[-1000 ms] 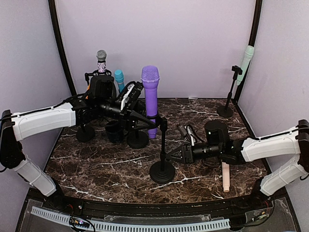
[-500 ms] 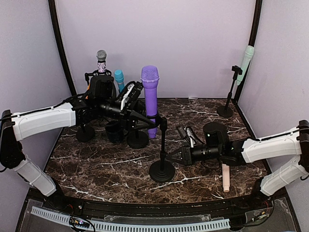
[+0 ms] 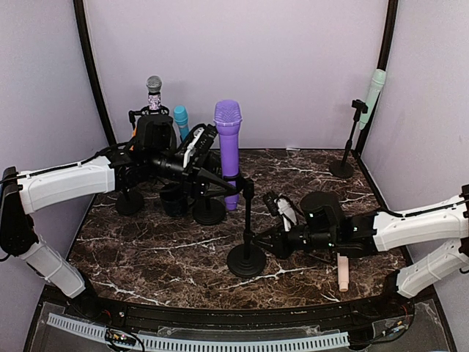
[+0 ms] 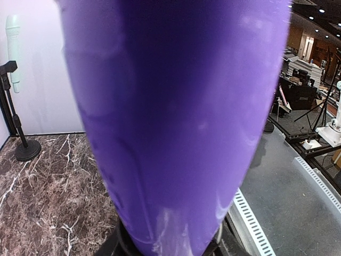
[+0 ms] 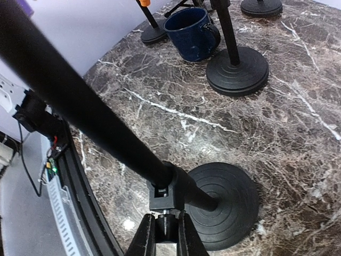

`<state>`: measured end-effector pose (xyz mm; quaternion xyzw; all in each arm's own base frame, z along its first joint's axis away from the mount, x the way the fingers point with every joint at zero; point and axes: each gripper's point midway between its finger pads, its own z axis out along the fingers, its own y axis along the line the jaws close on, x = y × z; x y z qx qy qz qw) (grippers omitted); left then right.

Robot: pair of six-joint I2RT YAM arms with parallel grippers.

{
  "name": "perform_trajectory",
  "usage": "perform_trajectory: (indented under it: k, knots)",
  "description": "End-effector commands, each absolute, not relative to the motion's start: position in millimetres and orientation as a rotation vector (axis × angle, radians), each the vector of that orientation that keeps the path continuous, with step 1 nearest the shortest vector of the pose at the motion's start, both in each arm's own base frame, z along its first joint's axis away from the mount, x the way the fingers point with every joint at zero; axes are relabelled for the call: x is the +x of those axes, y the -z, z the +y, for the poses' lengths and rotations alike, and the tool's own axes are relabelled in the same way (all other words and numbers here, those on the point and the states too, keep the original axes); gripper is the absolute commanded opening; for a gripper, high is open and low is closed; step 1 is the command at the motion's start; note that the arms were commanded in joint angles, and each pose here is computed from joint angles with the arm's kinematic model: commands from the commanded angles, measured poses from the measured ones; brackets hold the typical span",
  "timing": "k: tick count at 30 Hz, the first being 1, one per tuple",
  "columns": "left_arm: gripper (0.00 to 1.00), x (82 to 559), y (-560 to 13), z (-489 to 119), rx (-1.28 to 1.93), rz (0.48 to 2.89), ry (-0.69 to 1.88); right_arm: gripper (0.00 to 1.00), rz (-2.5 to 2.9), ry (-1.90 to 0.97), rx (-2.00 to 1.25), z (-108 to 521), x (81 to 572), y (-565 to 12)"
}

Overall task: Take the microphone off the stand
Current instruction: Unscrew the knob on the stand of the microphone stand.

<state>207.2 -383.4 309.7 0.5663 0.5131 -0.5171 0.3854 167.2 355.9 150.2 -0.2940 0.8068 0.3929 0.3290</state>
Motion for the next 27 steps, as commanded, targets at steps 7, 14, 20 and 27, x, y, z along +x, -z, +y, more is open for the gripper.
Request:
perform_trajectory:
  k: [7, 14, 20, 27]
  knots:
    - [0.0, 204.1, -258.5, -373.2, 1.436, 1.553, 1.347, 0.0, 1.962, -0.543, -0.896, 360.0, 168.2, -170.4]
    - [0.0, 204.3, -256.5, -372.3, 1.435, 1.558, 1.342, 0.0, 1.931, -0.326, -1.039, 370.6, 160.9, -155.6]
    - [0.0, 203.6, -255.3, -371.9, 1.438, 1.56, 1.338, 0.0, 1.906, -0.109, -1.207, 378.4, 157.4, -137.8]
    - [0.0, 204.0, -253.6, -371.4, 1.441, 1.565, 1.333, 0.0, 1.833, 0.17, -1.389, 375.5, 156.0, -119.4]
